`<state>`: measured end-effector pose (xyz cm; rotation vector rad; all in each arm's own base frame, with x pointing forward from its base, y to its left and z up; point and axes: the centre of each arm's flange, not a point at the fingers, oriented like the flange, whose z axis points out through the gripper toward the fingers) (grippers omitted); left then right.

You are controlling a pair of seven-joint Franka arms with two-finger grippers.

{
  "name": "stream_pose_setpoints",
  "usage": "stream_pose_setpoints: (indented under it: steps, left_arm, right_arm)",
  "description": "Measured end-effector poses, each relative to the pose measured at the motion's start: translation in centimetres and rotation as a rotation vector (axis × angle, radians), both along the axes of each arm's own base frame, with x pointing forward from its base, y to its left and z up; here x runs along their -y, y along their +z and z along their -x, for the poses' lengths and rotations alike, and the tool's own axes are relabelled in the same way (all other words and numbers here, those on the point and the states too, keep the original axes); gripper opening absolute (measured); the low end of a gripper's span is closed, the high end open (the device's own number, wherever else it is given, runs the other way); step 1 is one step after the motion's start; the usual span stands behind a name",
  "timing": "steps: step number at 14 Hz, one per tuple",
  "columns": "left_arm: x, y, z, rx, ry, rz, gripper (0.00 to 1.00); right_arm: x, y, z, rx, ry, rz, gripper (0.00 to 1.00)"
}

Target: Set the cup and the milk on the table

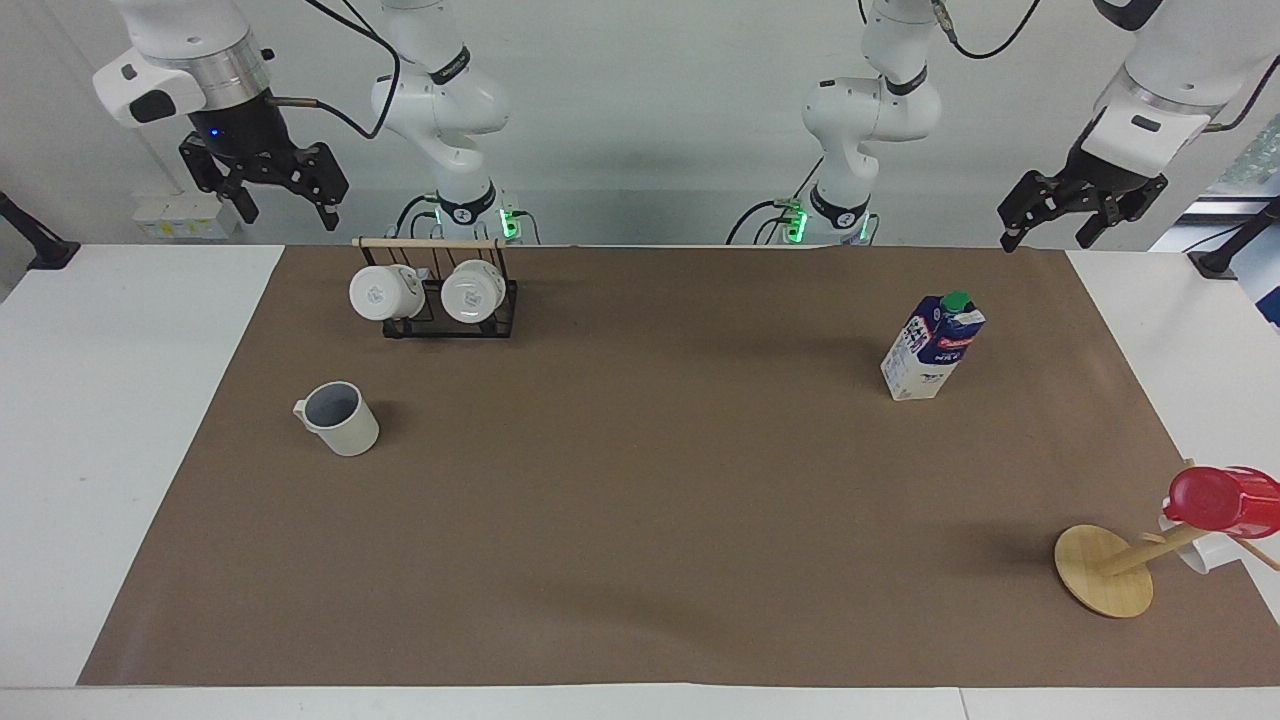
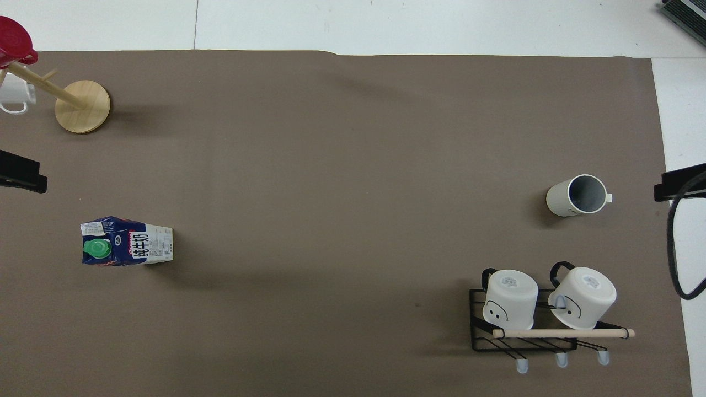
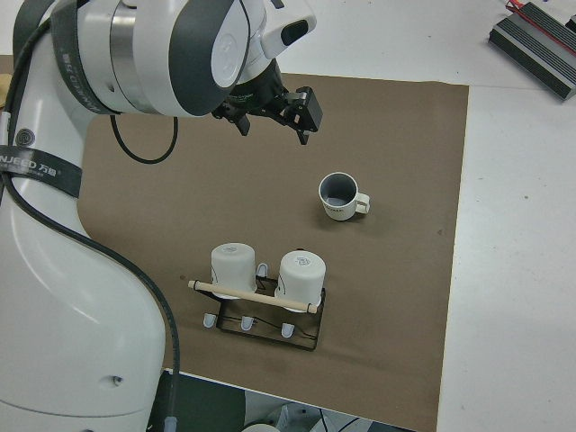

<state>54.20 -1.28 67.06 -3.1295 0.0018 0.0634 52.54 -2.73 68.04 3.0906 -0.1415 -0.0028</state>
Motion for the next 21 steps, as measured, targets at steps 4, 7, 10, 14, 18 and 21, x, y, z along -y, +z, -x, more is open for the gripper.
stream_pose_setpoints:
  steps: [4,7,10,14,18,21]
  left_arm:
    - [-0.6,0.0,0.0,0.0,0.011,0.0,1.0]
    - [-1.5,0.2,0.1,0.005,0.026,0.0,1.0]
    - [-1.6,1.0,0.7,0.019,0.027,0.003,1.0]
    - [-0.6,0.6,1.4,0.005,0.006,0.007,1.0]
    - [-0.5,-0.4,2.3,0.006,0.0,0.012,1.0]
    - [-0.2,-0.5,3.0,0.016,-0.004,0.024,1.0]
  right_arm:
    - [0.0,0.1,0.0,0.003,0.0,0.0,1.0]
    - [0.1,0.1,0.0,0.003,-0.001,0.0,1.0]
    - [0.4,0.2,0.0,0.004,-0.007,0.0,1.0]
    - [0.8,0.2,0.0,0.004,-0.016,0.0,1.0]
    - [0.9,0.2,-0.2,0.025,-0.018,0.001,1.0]
    - [1.0,-0.1,-0.6,0.046,-0.034,0.002,1.0]
